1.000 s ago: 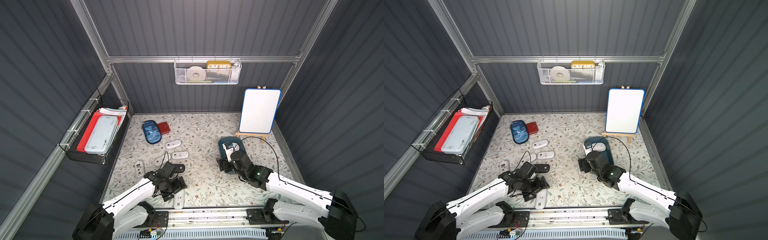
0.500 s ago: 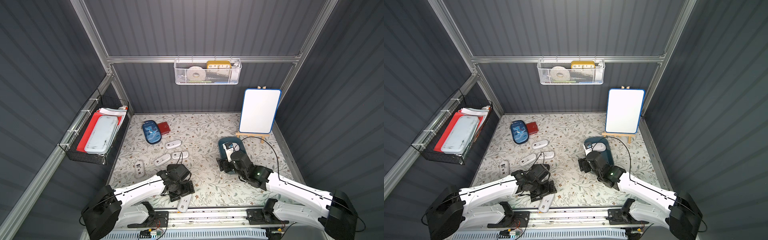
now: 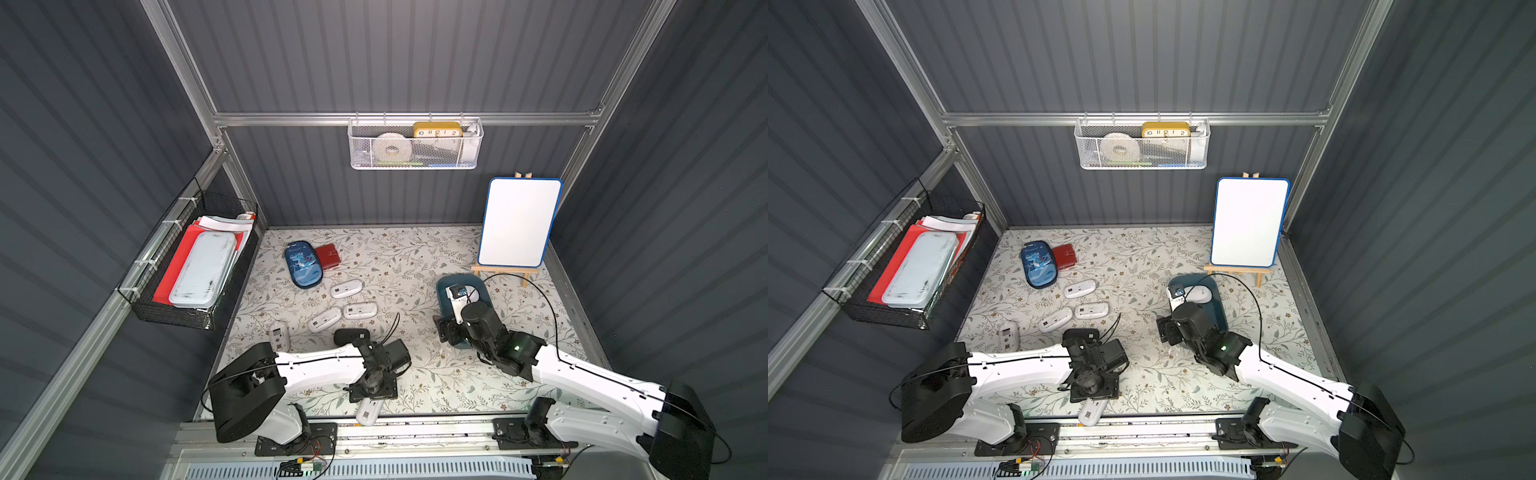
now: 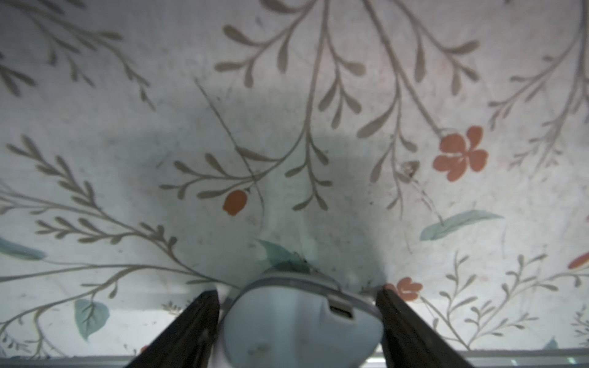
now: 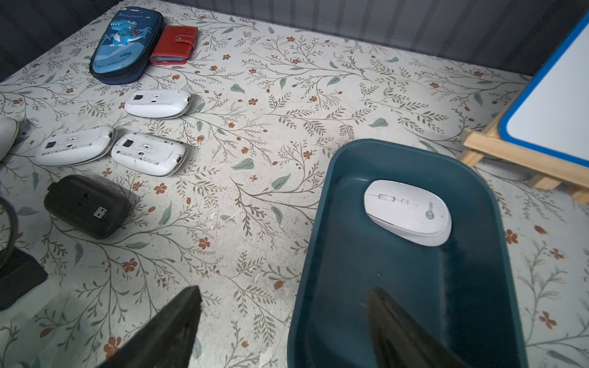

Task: Put the mouse in the storage box
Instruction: Pick up the mouse from the center of the board.

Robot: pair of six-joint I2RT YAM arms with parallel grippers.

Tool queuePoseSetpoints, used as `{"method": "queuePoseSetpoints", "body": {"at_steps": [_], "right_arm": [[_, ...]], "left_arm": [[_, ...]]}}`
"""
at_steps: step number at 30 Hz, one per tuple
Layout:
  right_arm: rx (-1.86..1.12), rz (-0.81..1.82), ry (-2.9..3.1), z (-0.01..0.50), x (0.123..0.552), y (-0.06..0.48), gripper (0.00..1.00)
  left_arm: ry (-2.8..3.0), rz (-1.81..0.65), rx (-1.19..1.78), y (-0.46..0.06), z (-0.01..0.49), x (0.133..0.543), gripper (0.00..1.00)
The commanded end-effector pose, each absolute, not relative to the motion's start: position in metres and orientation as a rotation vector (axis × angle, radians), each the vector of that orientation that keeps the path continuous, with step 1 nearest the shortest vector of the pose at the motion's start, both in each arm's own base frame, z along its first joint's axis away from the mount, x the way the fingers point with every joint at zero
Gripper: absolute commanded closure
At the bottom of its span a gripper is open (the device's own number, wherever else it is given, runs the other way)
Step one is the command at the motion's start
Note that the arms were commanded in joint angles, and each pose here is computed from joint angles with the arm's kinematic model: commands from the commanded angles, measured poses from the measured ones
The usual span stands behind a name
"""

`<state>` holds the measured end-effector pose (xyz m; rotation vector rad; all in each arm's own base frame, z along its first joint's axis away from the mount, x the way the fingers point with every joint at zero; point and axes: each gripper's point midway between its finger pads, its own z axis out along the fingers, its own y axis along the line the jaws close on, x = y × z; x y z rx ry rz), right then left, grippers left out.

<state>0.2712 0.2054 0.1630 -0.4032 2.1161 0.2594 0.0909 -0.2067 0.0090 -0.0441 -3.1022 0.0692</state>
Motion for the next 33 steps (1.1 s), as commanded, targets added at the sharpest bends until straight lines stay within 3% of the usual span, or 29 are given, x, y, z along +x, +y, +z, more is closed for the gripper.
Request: {"method": "queuePoseSetpoints", "body": {"at_steps": [1,12,19,28,33], "right_arm": [[-0.386,0.259,2.106,0.165,0.271,0.205,0.15],[-0.390,0.259,2.108,0.165,0.271,0.205,0.15],[-0.391,0.266,2.105,0.166,0.271,0.206,0.15],[-0.309,0.322,2.072,0.184,0.267,0.199,0.15],[-0.264,0.437,2.031,0.206,0.254,0.197,0.15]], "left_arm": [[-2.954,-0.046,-0.062,-0.186,-0.028,0.057,0.28],[-3.005,-0.021,-0.036,-0.191,-0.023,0.067,0.62],[-3.134,0.198,0.022,-0.236,0.016,0.101,0.63],[-3.321,0.844,0.249,-0.284,0.116,0.230,0.65],[-3.313,1.131,0.323,-0.299,0.160,0.282,0.65]]}}
